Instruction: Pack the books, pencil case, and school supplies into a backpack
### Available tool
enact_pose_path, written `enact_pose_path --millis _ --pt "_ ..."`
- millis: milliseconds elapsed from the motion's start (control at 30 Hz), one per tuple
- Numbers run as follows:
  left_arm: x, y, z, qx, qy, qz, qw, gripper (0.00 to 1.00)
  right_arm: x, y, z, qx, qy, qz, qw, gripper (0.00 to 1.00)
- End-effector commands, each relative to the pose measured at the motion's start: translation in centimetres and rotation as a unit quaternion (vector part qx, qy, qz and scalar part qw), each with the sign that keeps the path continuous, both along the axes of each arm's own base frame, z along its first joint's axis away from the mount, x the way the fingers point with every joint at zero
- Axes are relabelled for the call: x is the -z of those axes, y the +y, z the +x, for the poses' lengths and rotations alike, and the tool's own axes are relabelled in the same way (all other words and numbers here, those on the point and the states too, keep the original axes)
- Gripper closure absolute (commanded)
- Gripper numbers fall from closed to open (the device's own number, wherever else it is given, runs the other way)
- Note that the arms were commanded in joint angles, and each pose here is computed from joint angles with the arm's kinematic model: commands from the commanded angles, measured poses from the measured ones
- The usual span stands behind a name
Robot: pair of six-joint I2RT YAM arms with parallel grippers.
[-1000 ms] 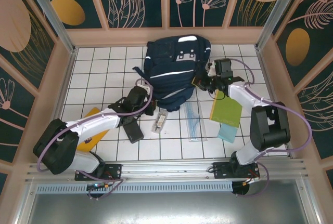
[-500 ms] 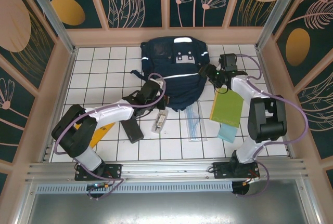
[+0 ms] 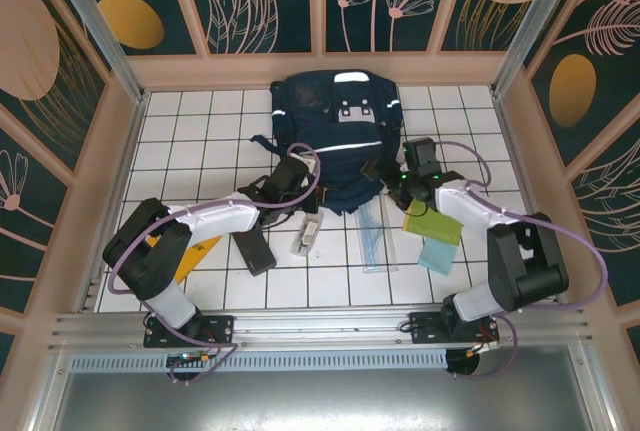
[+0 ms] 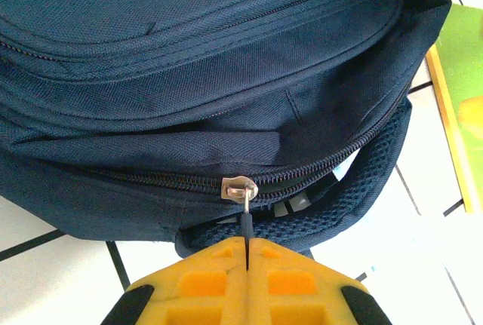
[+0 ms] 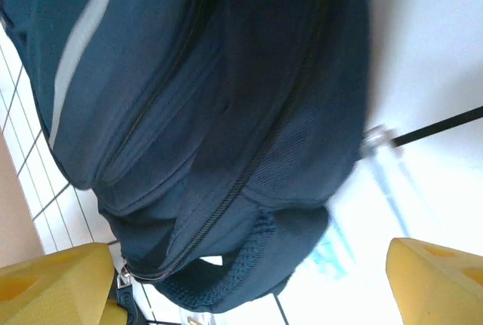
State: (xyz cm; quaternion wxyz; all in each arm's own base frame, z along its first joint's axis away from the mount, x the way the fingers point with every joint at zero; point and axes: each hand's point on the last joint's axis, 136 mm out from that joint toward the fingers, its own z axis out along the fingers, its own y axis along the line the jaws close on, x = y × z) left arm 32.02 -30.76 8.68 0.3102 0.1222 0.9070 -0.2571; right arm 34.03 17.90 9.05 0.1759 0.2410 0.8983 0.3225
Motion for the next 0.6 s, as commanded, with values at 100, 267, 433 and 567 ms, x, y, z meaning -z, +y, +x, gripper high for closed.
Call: enact_pose_path --millis 100,267,433,567 --pt "1.6 1.1 -0.2 0.001 -0.004 0.043 0.999 1.00 0.7 2.4 3.1 0.032 -0.005 0.052 0.998 0.07" --pt "2.8 2.7 0.0 -0.023 -0.010 0.082 0.996 1.00 1.8 1.5 4.7 0.052 -0.015 0.023 0.998 0.41" --pt "3.1 3.6 0.1 -0.033 -0.016 0.101 0.994 1.00 1.6 -0.7 4.8 0.071 -0.026 0.001 0.997 1.00" --pt "2.4 3.8 0.1 -0.032 -0.025 0.101 0.994 1.00 1.1 -2.6 5.0 0.079 -0.038 -0.016 0.996 1.00"
